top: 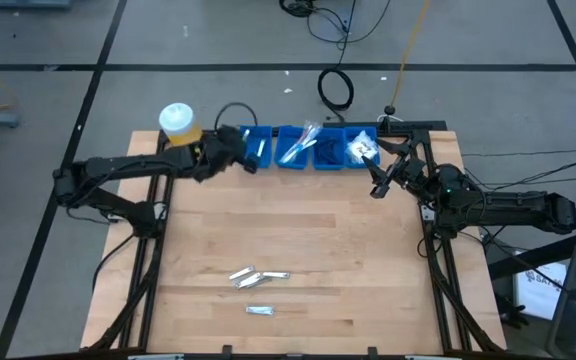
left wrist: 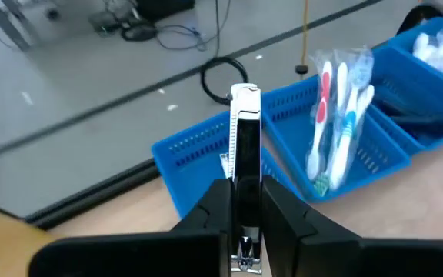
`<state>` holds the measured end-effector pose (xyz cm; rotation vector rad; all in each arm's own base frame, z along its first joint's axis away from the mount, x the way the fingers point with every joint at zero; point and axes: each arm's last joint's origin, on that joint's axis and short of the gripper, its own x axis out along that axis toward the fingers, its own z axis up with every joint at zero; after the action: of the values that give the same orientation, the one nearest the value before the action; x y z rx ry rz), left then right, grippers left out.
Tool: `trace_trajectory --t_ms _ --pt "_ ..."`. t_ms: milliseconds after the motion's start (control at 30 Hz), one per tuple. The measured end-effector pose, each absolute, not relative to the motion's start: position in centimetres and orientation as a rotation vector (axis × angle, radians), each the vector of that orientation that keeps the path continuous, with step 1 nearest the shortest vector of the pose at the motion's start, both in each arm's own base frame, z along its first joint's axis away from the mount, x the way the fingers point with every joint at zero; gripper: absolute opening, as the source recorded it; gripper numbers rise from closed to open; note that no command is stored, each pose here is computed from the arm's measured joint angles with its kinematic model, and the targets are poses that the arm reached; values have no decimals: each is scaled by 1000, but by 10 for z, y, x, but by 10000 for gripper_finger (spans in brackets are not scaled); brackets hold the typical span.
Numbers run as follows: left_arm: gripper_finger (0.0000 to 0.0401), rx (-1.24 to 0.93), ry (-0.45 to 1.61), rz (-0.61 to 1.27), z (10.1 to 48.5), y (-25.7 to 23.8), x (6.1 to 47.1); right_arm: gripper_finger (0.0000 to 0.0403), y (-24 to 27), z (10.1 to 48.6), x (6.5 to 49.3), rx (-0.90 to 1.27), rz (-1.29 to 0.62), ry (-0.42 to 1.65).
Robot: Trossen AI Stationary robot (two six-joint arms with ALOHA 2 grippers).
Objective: Pick & Place Travel size toiletries
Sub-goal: Put the silver nail cutter into the left blue basket
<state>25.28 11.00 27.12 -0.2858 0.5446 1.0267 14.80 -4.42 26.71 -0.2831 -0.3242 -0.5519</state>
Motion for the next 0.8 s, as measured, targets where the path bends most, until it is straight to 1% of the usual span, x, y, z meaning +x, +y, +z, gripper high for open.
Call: trace_trajectory --t_ms 167,300,500,633,800 --pt "24 -384 457 987 249 140 245 256 -44 267 148 -285 -552 -324" --pt "30 -454 449 969 226 157 245 256 -44 267 148 -285 -552 -323" --pt "36 -516 524 949 185 173 259 256 -44 267 148 -285 -553 -325" --pt "29 -533 557 930 164 178 267 256 -44 267 148 -286 -553 -323" --pt "35 -560 571 940 152 182 270 256 -44 267 148 -286 -552 -323"
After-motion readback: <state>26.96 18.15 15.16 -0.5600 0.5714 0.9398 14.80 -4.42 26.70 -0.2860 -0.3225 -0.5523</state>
